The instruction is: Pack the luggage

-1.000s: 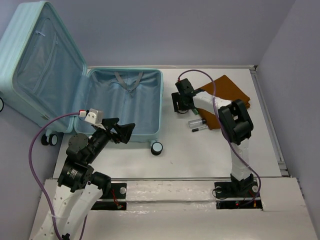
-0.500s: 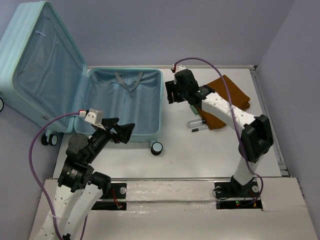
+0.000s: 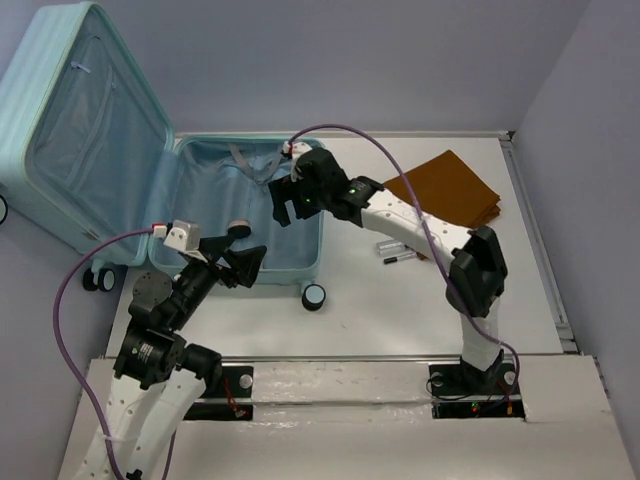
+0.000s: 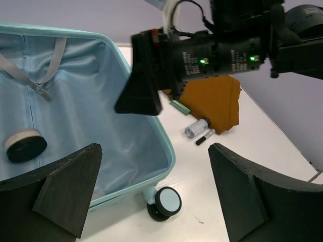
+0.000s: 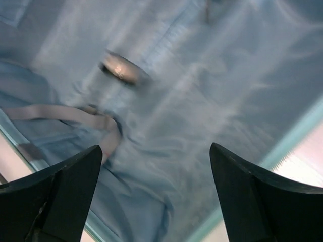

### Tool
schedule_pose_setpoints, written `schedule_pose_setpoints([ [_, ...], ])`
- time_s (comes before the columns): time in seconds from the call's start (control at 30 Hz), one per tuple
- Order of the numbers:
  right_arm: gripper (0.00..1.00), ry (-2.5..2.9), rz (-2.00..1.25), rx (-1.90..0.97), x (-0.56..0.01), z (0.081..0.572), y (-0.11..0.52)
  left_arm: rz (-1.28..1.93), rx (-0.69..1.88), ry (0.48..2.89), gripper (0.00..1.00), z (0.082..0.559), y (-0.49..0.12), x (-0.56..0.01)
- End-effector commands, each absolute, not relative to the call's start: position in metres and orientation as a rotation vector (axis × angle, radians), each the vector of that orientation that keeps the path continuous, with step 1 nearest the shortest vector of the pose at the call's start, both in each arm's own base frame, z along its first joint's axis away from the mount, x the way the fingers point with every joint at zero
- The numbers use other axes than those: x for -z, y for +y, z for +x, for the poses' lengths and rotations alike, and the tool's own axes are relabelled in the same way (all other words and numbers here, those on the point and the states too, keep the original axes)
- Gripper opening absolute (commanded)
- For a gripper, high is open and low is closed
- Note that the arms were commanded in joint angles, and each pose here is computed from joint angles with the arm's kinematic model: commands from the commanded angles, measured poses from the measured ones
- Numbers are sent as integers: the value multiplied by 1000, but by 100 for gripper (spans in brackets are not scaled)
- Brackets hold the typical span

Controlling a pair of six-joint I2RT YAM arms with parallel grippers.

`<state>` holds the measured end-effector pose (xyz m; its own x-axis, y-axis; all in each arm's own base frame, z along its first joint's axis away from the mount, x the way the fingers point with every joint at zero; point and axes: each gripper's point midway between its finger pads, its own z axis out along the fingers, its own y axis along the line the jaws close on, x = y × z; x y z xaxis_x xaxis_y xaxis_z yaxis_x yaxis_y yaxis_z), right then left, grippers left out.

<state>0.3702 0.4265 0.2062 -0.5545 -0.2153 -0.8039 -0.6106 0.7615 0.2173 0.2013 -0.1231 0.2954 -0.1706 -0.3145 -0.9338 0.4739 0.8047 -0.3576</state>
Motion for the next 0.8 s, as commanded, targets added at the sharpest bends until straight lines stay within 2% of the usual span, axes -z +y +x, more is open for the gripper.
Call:
schedule_pose_setpoints([
  [0.0,80,2094,-376,-522,-257,378,348,139,705,1556,99,202,-124,-304],
  [0.2,39,2256,22,-258,-180,352,190,151,722,1542,99,198,-125,-307],
  [0.23,38,2293,54,-221,-160,337,172,150,724,1539,99,197,-125,-307],
  [0.3,45,2311,143,-160,-145,332,147,151,725,1539,99,197,-126,-307],
  [0.33,55,2319,165,-148,-139,330,140,153,727,1539,99,197,-126,-307],
  [0.37,75,2342,182,-142,-130,326,135,155,729,1539,99,197,-126,-307],
  [0.43,87,2359,219,-118,-121,329,127,161,734,1541,99,196,-127,-307],
  [0.47,91,2377,214,-115,-114,332,130,160,736,1538,99,196,-127,-307],
  [0.77,93,2419,254,-195,-85,358,150,168,743,1536,99,195,-129,-307],
])
